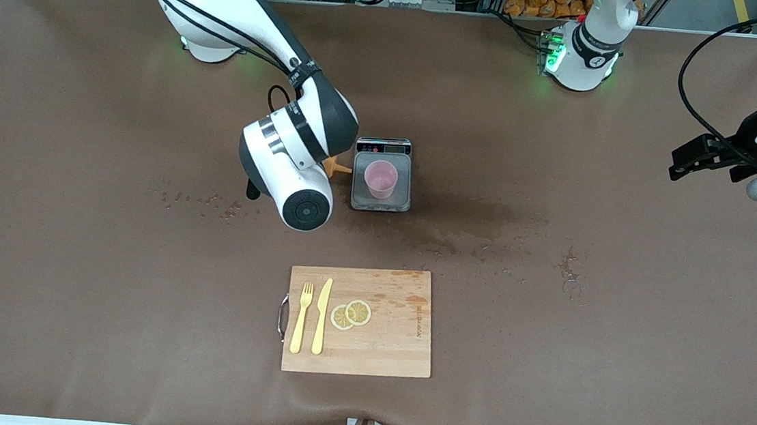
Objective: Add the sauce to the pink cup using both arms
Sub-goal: 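Tilt the bottle over the pink cup with the right gripper, then move the bottle back from the cup with the right gripper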
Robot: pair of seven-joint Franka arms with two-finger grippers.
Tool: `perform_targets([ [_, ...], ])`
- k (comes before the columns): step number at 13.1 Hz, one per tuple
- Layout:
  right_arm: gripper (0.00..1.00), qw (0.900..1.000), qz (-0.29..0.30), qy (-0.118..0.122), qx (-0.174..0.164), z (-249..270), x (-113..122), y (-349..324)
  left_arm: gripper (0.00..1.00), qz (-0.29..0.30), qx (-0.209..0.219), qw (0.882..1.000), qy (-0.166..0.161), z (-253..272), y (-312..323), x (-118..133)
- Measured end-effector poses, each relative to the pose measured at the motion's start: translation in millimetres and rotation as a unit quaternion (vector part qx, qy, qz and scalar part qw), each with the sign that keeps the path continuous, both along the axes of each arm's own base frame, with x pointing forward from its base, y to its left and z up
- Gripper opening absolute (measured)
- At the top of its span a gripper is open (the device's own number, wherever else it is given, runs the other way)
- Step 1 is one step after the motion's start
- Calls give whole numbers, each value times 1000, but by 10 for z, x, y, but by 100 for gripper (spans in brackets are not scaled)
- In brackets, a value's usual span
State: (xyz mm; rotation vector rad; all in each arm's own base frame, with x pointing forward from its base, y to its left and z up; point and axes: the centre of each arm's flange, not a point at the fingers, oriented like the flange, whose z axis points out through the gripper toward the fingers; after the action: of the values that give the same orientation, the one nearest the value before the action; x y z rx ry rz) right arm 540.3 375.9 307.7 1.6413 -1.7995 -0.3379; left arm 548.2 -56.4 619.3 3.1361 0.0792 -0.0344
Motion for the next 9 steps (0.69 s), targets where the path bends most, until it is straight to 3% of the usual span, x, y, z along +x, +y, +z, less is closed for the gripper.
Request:
perform_targets([
  [9,37,997,30,69,7,264,138,-516,100,0,0,1000,2,-17,0,-1],
])
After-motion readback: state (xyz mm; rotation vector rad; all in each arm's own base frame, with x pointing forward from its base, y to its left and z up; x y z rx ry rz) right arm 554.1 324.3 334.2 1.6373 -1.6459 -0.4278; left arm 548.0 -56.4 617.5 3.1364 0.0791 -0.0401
